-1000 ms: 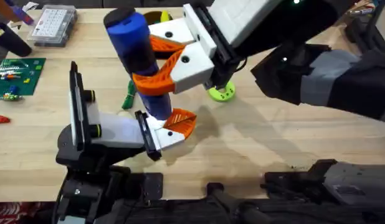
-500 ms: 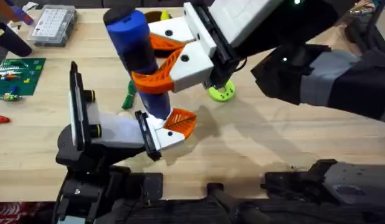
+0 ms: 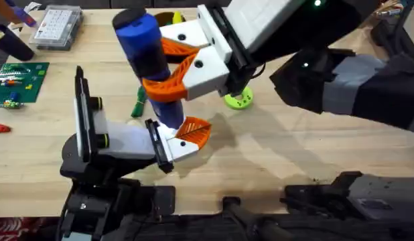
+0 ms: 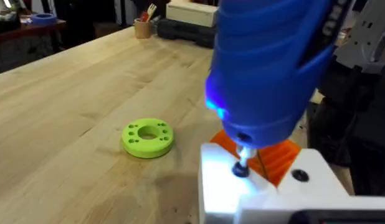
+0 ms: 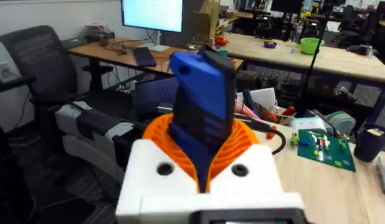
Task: Pick up the gripper from the table and insert it into the empty holder that is missing its gripper. Then pick up a screw, insert it into the mounting hole, and use the screwdriver to tighten it. Finally, clean up the table by picking up the vegetable and placing it into the bucket.
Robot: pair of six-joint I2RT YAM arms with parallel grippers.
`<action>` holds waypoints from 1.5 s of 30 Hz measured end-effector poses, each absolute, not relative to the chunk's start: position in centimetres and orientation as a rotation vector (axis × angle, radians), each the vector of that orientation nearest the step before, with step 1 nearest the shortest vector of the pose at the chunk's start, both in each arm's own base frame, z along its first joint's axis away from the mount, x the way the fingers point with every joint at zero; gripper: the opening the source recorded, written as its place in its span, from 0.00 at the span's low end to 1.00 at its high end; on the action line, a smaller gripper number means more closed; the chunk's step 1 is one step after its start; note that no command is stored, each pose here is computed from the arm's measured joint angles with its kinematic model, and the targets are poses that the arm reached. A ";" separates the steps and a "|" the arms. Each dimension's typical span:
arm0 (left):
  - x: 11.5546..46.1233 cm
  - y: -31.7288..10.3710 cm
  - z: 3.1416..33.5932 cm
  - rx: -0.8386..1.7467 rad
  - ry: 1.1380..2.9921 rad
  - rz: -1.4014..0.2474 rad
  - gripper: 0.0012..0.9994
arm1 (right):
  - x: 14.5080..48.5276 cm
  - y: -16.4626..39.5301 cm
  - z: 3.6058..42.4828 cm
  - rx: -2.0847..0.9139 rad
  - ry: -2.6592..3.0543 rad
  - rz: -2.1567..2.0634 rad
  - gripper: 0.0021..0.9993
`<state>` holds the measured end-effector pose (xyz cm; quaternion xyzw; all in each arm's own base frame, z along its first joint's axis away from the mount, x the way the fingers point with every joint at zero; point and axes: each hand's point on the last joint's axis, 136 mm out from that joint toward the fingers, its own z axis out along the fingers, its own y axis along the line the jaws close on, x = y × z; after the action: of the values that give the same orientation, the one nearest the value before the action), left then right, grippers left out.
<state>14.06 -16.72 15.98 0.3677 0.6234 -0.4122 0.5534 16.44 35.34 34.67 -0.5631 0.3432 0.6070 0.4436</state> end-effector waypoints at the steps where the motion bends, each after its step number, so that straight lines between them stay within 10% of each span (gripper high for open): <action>1: 14.1 -16.7 16.0 0.869 1.474 -0.974 0.01 | 16.4 35.3 34.6 -1.396 0.852 1.505 0.04; 35: 14.1 -16.7 16.0 0.869 1.474 -0.975 0.01 | 16.9 35.2 34.7 -1.376 0.872 1.503 0.04; 45: 14.1 -16.7 16.0 0.869 1.473 -0.974 0.01 | 20.0 34.1 41.1 -1.366 0.870 1.450 0.04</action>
<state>14.05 -16.73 15.98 0.3678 0.6233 -0.4123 0.5534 19.96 34.11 41.08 -0.5561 0.3544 0.5905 0.4652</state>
